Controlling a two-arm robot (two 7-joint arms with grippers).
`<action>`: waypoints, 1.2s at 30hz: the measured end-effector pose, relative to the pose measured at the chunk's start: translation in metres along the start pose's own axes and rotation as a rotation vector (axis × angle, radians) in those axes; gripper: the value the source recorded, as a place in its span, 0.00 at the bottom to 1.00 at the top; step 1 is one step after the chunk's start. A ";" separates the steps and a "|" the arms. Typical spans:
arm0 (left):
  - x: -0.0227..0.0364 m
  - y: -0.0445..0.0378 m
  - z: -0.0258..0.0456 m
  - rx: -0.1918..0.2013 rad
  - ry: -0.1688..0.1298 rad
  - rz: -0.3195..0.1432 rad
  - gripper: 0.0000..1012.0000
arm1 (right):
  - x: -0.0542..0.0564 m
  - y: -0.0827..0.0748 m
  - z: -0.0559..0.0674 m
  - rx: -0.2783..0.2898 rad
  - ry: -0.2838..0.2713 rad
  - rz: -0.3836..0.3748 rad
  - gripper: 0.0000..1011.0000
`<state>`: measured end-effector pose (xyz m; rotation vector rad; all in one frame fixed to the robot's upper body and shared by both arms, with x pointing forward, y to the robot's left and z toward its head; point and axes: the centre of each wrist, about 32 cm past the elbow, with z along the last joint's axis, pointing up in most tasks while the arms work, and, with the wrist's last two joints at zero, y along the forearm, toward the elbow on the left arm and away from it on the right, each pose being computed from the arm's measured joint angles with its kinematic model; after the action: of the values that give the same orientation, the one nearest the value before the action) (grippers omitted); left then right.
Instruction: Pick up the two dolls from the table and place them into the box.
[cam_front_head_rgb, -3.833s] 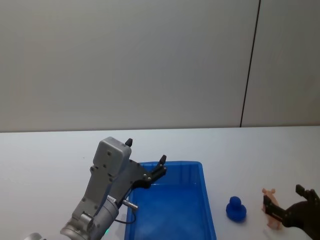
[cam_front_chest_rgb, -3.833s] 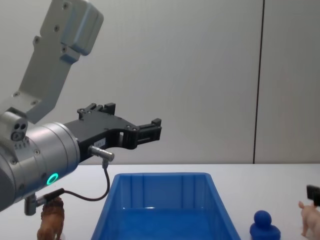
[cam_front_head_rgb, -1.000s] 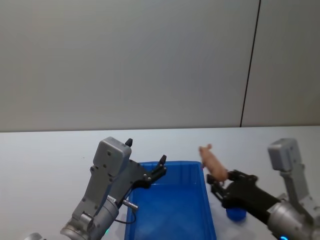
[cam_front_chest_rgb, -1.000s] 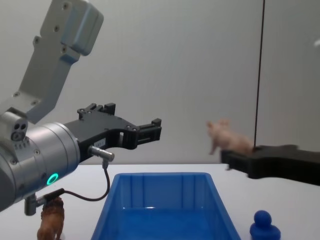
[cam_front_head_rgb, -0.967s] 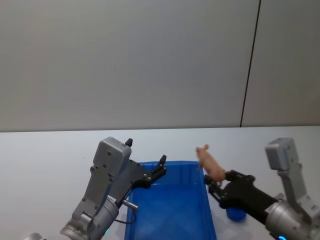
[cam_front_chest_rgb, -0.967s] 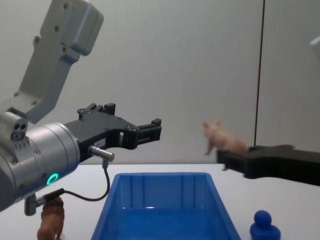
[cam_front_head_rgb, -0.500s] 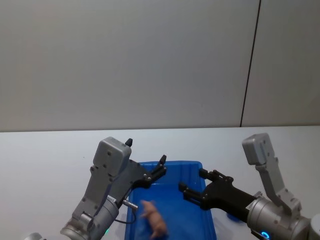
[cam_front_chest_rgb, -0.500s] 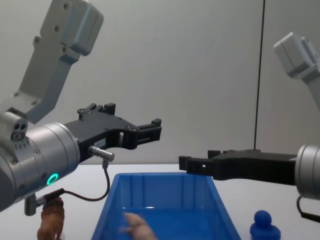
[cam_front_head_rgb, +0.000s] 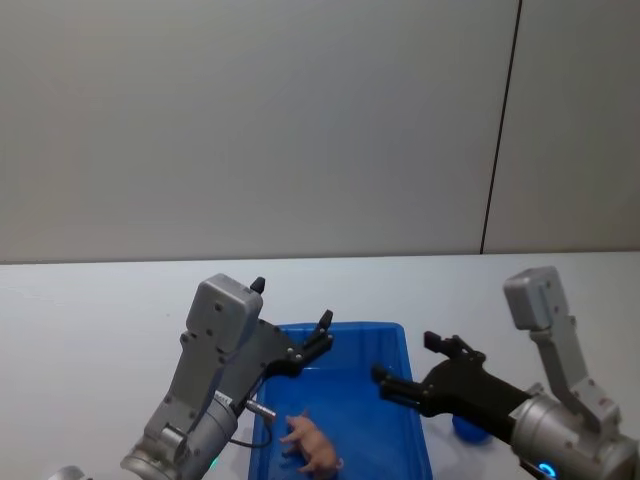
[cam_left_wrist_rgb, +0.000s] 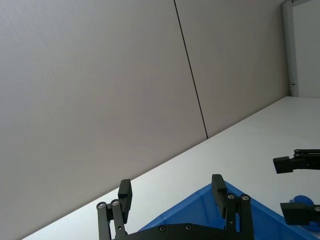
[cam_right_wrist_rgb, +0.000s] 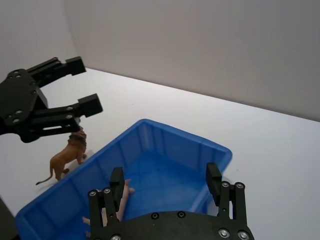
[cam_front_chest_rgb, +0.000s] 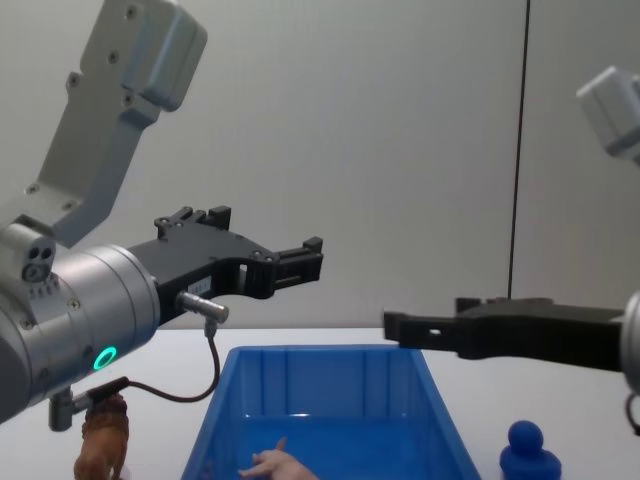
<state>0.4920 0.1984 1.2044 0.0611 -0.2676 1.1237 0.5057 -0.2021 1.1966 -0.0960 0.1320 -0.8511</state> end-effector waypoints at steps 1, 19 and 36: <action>0.0000 0.0000 0.0000 0.000 0.000 0.000 0.99 | 0.001 -0.003 -0.001 0.000 0.000 -0.013 0.99; 0.0000 0.0000 0.0000 0.000 0.000 0.000 0.99 | 0.018 -0.028 -0.025 -0.057 0.040 -0.151 0.99; 0.0000 0.0000 0.0000 0.000 0.000 0.000 0.99 | 0.036 -0.023 -0.050 -0.139 0.072 -0.213 0.99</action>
<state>0.4920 0.1984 1.2044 0.0611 -0.2675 1.1237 0.5039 -0.2461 1.1480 -0.2132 0.2517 -1.0579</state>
